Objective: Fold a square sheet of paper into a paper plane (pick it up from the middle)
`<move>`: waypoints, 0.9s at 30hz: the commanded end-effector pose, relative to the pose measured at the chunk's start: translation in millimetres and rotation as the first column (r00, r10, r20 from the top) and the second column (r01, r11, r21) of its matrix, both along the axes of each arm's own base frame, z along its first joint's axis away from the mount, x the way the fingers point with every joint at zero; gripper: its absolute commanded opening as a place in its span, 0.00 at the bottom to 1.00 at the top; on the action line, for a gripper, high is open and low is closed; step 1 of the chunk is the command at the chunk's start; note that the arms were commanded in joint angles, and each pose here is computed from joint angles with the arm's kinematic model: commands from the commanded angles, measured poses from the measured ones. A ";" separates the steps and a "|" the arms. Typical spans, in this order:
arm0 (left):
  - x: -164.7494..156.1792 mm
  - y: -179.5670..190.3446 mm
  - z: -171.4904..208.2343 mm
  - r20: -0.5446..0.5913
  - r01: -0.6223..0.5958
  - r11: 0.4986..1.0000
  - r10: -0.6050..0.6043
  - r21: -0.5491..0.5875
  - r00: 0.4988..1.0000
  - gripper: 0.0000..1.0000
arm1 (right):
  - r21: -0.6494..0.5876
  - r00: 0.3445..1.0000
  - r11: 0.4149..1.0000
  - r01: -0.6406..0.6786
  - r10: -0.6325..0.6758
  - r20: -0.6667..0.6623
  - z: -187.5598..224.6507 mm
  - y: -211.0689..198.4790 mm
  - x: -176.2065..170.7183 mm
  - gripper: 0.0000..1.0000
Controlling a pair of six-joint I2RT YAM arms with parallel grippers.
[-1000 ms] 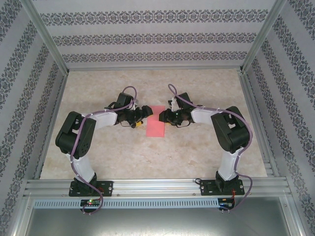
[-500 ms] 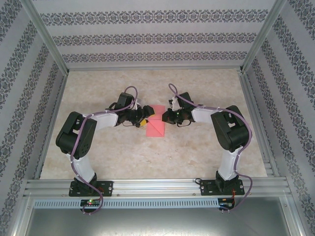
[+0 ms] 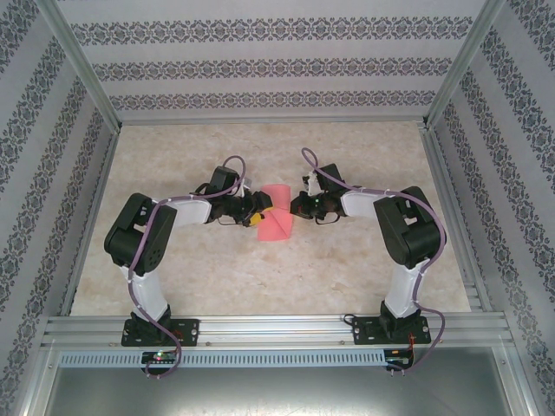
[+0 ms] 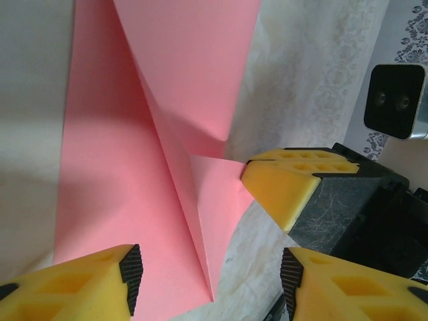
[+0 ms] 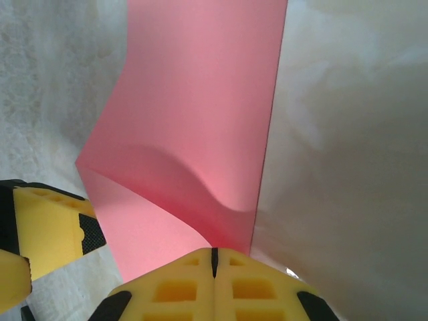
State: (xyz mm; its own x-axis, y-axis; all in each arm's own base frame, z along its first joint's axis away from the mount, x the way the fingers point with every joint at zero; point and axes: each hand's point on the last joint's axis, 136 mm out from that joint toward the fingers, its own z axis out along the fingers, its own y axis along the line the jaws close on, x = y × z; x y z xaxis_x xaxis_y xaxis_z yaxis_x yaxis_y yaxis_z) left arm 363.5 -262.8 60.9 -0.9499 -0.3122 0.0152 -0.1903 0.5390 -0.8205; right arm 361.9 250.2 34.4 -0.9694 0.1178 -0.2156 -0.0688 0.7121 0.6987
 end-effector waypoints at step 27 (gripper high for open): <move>8.4 -22.8 -18.2 0.006 0.115 0.993 -0.116 0.012 0.993 0.33 | 0.033 0.989 0.991 0.128 -0.130 0.070 53.4 -19.4 11.3 0.48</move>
